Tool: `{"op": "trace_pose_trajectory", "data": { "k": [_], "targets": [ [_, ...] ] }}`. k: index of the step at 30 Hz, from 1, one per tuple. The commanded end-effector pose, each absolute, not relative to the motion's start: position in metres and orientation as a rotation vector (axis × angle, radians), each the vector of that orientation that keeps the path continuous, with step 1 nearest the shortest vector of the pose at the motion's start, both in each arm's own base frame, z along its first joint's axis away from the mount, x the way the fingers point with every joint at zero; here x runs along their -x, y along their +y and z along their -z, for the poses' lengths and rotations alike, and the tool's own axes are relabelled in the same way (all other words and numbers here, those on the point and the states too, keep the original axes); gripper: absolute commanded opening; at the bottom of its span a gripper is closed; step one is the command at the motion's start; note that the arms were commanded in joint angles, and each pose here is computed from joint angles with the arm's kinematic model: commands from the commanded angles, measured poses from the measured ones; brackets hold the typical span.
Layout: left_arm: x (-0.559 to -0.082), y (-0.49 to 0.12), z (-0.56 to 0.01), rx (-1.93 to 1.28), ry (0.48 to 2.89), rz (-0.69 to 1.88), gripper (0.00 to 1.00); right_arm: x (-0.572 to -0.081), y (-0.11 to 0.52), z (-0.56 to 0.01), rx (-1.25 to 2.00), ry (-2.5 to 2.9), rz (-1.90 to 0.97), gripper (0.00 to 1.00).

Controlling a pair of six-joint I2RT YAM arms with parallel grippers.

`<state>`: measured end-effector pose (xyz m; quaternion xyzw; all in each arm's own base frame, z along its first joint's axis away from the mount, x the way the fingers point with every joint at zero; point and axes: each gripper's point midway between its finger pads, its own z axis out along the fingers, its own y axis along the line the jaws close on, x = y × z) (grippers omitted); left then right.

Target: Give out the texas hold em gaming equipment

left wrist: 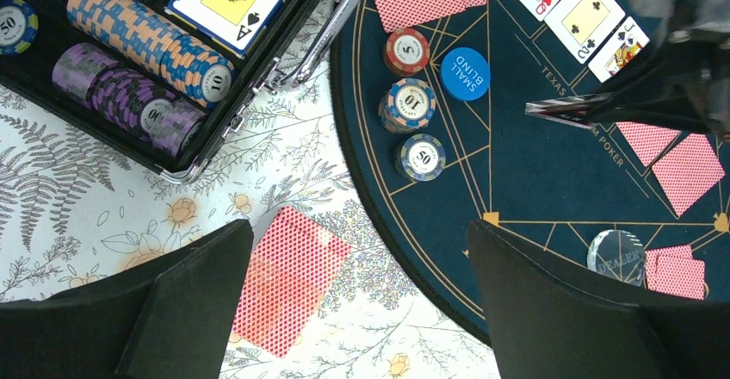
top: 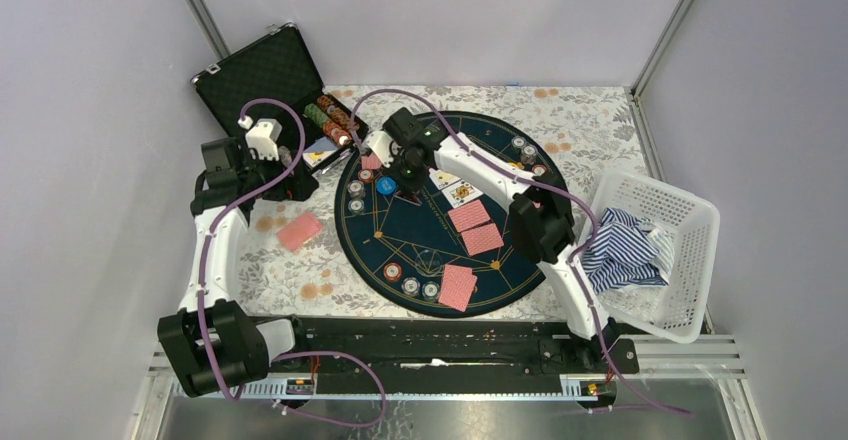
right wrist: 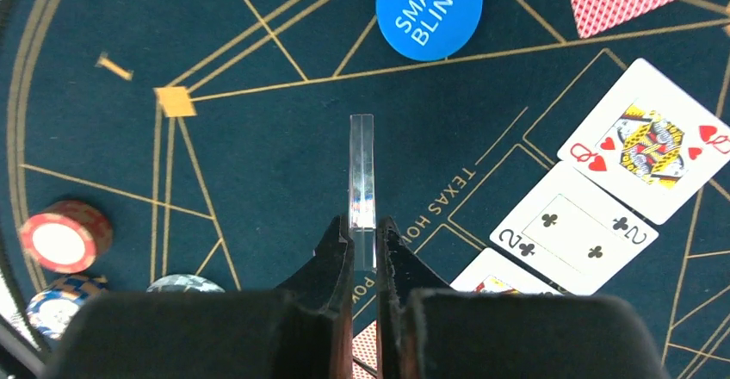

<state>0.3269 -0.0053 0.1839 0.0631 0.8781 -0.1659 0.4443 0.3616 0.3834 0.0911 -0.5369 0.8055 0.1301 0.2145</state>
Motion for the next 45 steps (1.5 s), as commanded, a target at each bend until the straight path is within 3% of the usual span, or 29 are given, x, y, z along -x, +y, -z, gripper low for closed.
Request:
{"op": "trace_pose_trajectory", "data": {
  "k": [1, 8, 16, 26, 30, 33, 38, 45],
  "targets": [
    [-0.334, -0.005, -0.201, -0.174, 2.106, 0.398, 0.99, -0.373, 0.384, -0.085, 1.430, 2.276, -0.309, 0.00],
    [-0.332, -0.011, -0.202, -0.199, 2.096, 0.435, 0.99, -0.375, 0.385, -0.068, 1.427, 2.275, -0.279, 0.02],
    [-0.331, -0.014, -0.204, -0.217, 2.088, 0.451, 0.99, -0.373, 0.385, -0.058, 1.436, 2.288, -0.284, 0.24],
    [-0.330, -0.014, -0.205, -0.223, 2.086, 0.452, 0.99, -0.370, 0.384, -0.054, 1.453, 2.296, -0.292, 0.29],
    [-0.330, -0.014, -0.205, -0.226, 2.087, 0.454, 0.99, -0.368, 0.384, -0.057, 1.457, 2.295, -0.305, 0.45],
    [-0.331, -0.015, -0.204, -0.226, 2.088, 0.460, 0.99, -0.366, 0.385, -0.065, 1.458, 2.286, -0.323, 0.70],
    [-0.329, -0.015, -0.203, -0.239, 2.096, 0.462, 0.99, -0.370, 0.390, -0.097, 1.410, 2.227, -0.347, 0.98],
    [-0.329, -0.015, -0.215, -0.336, 2.117, 0.450, 0.99, -0.394, 0.385, -0.176, 1.267, 2.118, -0.407, 1.00]
  ]
}}
